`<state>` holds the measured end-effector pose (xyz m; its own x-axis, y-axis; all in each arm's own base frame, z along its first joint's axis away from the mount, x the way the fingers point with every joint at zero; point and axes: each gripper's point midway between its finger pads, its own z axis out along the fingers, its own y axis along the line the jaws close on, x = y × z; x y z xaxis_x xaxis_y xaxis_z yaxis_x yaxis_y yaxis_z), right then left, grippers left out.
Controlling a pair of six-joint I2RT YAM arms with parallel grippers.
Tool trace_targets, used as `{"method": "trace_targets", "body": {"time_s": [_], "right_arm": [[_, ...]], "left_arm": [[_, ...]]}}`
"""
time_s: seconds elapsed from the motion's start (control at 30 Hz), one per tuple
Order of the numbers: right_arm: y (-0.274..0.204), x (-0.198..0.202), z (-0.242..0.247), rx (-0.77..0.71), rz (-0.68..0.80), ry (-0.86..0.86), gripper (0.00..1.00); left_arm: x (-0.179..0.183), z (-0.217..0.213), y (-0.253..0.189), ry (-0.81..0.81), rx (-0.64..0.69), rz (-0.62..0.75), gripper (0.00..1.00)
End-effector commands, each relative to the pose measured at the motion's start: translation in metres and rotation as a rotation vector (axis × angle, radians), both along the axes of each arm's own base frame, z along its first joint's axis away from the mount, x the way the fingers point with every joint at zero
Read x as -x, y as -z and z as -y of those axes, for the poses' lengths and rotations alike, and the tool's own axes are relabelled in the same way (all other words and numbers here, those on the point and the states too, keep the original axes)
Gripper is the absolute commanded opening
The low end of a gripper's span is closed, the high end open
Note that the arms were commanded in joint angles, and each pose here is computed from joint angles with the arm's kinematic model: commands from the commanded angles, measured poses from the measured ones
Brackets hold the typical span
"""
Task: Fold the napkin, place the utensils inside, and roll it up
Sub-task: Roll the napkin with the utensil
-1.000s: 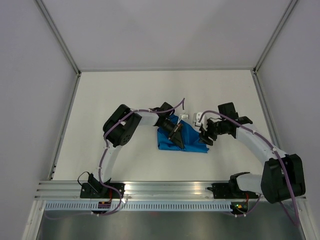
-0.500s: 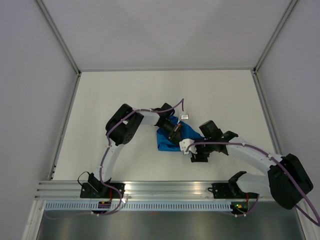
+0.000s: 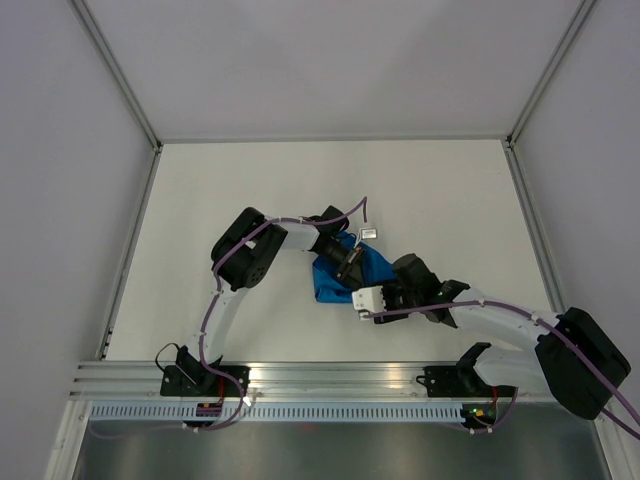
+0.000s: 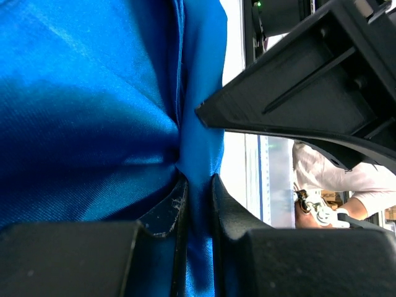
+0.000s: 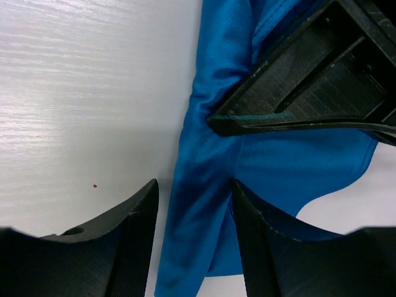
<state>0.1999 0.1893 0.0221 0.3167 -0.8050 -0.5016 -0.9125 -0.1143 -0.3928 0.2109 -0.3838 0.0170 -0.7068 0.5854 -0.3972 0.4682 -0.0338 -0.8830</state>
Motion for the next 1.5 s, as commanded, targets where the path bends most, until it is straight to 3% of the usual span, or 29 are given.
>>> {"method": "trace_targets", "body": {"time_s": [0.0,0.2,0.47,0.7,0.8,1.1,1.27,1.47], "right_arm": [[-0.001,-0.008,0.003,0.019,0.043,0.025,0.58],[0.009,-0.004,0.004,0.054,0.020,0.007,0.58],[0.019,0.008,0.005,0.114,-0.084,-0.028,0.28],[0.027,0.028,0.014,0.232,-0.296,-0.007,0.19],[0.027,0.032,0.013,0.249,-0.369,0.022,0.16],[0.029,0.039,0.017,0.277,-0.668,0.103,0.15],[0.019,0.033,0.021,0.283,-0.849,0.127,0.15],[0.023,0.021,0.026,0.307,-1.006,0.144,0.15]], "left_arm": [[0.002,-0.011,0.043,-0.021,-0.130,0.029,0.02],[0.002,-0.013,0.041,-0.018,-0.131,0.024,0.02],[-0.003,-0.015,0.035,-0.015,-0.136,0.063,0.03],[-0.036,-0.010,0.008,-0.076,-0.175,0.269,0.32],[-0.059,-0.010,-0.006,-0.144,-0.215,0.381,0.40],[-0.162,-0.035,-0.066,-0.563,-0.369,0.731,0.48],[-0.202,-0.073,-0.124,-0.849,-0.368,0.814,0.49],[-0.207,-0.107,-0.193,-1.065,-0.294,0.941,0.51]]}}
